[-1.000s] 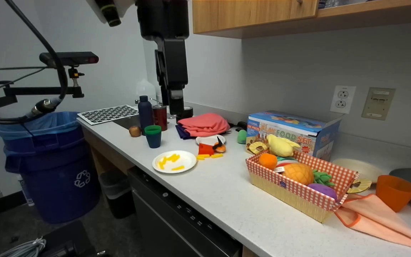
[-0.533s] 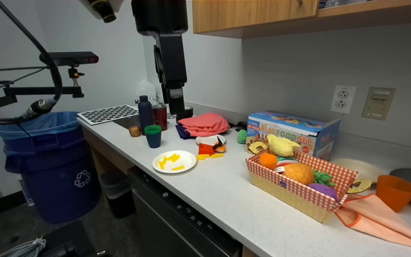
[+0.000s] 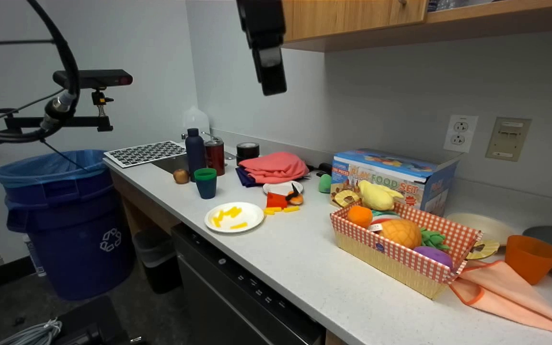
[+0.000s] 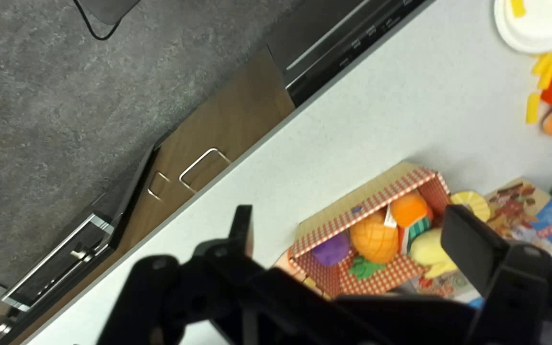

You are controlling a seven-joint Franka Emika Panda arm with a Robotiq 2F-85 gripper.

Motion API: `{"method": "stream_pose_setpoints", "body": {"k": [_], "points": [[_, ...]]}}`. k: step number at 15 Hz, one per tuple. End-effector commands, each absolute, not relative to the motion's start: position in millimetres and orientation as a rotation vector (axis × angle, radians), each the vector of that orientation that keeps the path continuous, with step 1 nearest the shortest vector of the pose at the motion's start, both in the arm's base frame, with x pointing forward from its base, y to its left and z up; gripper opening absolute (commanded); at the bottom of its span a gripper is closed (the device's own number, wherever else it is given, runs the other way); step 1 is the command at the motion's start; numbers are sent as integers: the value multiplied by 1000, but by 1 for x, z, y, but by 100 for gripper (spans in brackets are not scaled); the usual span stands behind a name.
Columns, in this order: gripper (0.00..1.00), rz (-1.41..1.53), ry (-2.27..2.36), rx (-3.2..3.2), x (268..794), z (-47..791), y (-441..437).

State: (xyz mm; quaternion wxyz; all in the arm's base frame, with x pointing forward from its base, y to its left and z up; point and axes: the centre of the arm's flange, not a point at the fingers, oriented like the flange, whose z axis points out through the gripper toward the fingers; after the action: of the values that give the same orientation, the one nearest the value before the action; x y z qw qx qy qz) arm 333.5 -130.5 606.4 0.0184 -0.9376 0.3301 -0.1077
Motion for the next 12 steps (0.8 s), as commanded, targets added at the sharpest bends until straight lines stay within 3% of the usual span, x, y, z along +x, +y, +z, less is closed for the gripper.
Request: {"method": "stream_pose_setpoints", "body": {"k": [1, 7, 12], "points": [[100, -490, 1214, -2745, 310, 648, -185], [100, -756, 1500, -2456, 273, 692, -264], [100, -734, 1480, -2486, 266, 686, -262]]}}
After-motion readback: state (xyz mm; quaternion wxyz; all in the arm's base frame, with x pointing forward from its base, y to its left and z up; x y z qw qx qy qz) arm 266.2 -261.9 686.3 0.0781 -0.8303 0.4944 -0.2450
